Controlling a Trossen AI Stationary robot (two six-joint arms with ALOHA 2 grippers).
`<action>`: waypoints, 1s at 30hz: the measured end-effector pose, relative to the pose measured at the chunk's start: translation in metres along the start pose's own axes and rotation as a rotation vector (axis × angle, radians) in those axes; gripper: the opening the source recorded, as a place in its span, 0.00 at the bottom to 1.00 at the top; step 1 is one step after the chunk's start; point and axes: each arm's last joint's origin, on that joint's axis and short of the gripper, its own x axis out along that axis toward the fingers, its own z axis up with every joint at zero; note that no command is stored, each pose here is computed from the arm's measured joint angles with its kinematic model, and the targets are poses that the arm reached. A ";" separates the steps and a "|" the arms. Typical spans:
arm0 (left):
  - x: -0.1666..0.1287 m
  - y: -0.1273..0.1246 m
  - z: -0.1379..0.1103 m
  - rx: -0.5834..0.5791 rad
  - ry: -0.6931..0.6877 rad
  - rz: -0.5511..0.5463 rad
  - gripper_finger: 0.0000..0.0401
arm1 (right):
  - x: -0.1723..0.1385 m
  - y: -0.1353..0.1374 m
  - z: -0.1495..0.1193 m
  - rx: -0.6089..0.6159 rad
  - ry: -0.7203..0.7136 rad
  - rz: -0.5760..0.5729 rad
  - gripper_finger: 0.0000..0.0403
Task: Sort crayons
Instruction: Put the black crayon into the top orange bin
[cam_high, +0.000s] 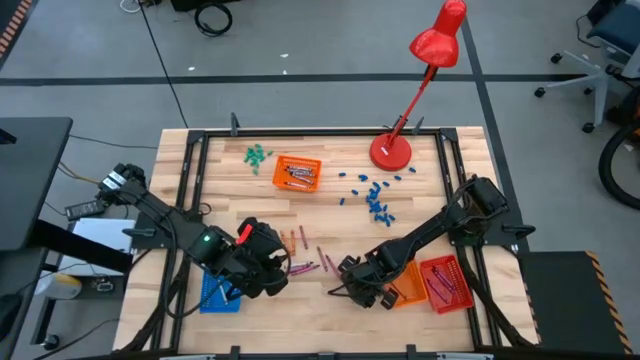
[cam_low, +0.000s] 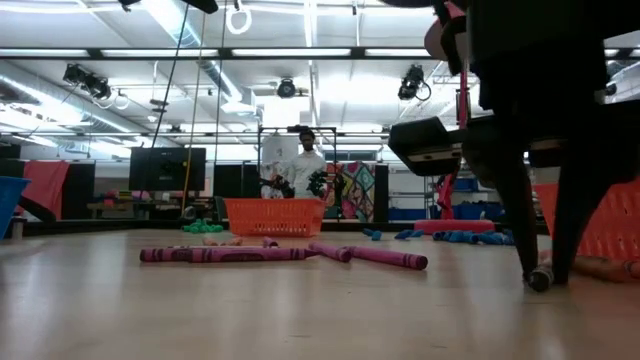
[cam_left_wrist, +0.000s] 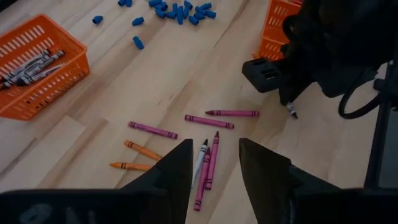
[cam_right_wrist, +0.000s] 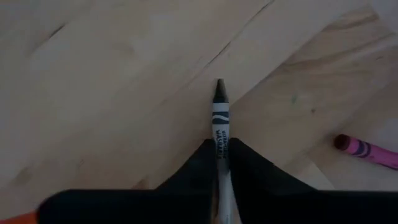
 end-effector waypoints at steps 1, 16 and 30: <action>0.000 0.000 0.000 -0.008 -0.002 -0.002 0.35 | 0.000 -0.002 -0.001 0.004 -0.005 0.005 0.10; 0.000 -0.001 0.000 -0.049 0.004 -0.006 0.35 | -0.022 -0.016 0.000 -0.021 -0.045 -0.116 0.07; 0.009 0.014 0.006 0.018 0.030 0.090 0.35 | -0.064 -0.017 0.006 0.166 -0.120 -0.265 0.07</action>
